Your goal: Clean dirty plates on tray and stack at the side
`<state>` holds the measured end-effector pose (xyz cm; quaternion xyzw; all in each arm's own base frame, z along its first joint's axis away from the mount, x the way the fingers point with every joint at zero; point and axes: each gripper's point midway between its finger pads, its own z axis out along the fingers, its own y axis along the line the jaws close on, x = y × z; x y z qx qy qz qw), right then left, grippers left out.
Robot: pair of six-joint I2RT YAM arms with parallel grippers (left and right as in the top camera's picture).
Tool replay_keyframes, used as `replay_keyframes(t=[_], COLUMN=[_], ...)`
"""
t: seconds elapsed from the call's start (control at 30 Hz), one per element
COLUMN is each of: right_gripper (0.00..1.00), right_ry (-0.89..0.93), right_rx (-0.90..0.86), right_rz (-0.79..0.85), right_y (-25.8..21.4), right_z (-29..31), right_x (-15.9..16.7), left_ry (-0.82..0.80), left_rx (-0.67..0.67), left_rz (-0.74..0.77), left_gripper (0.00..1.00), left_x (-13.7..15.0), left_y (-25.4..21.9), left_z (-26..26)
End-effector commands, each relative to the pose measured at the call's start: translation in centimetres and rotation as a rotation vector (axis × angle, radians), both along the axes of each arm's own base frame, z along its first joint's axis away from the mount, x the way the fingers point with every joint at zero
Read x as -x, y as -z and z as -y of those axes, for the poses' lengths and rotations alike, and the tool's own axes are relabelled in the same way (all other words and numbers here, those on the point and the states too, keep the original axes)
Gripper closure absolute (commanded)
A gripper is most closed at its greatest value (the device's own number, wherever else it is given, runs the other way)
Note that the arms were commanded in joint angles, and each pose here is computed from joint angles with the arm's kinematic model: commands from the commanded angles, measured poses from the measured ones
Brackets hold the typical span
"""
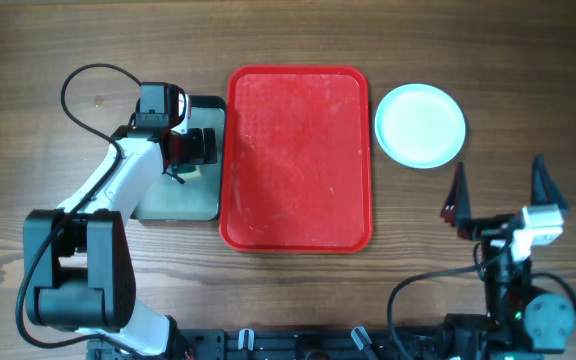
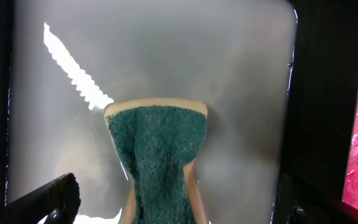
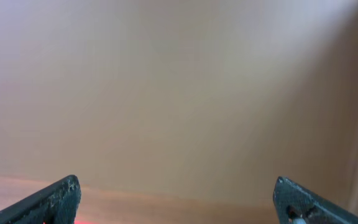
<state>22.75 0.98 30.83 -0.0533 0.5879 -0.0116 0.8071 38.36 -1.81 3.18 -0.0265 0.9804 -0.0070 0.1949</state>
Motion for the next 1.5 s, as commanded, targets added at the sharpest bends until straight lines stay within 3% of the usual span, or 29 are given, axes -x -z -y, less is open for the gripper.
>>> replay_keyframes(t=[0.0, 0.4, 0.83, 1.47], right_gripper=[0.00, 0.00, 0.00, 0.00], right_ry=[-0.070, -0.118, -0.118, -0.118], right_rx=[-0.023, -0.066, -0.073, -0.065], right_rz=[0.062, 0.069, -0.298, -0.304], right_y=[0.7, 4.1, 12.8, 13.0], right_z=[-1.0, -1.7, -2.0, -2.0], right_x=[0.8, 0.1, -1.7, -1.7], left_ry=[0.001, 0.001, 0.001, 0.001], left_rx=[-0.007, -0.007, -0.007, -0.007], left_rz=[-0.005, -0.005, -0.005, -0.005], left_gripper=[0.00, 0.00, 0.00, 0.00], left_x=[0.0, 0.0, 0.0, 0.0], left_y=[0.2, 0.2, 0.2, 0.2], left_z=[-0.1, -0.1, -0.1, -0.1])
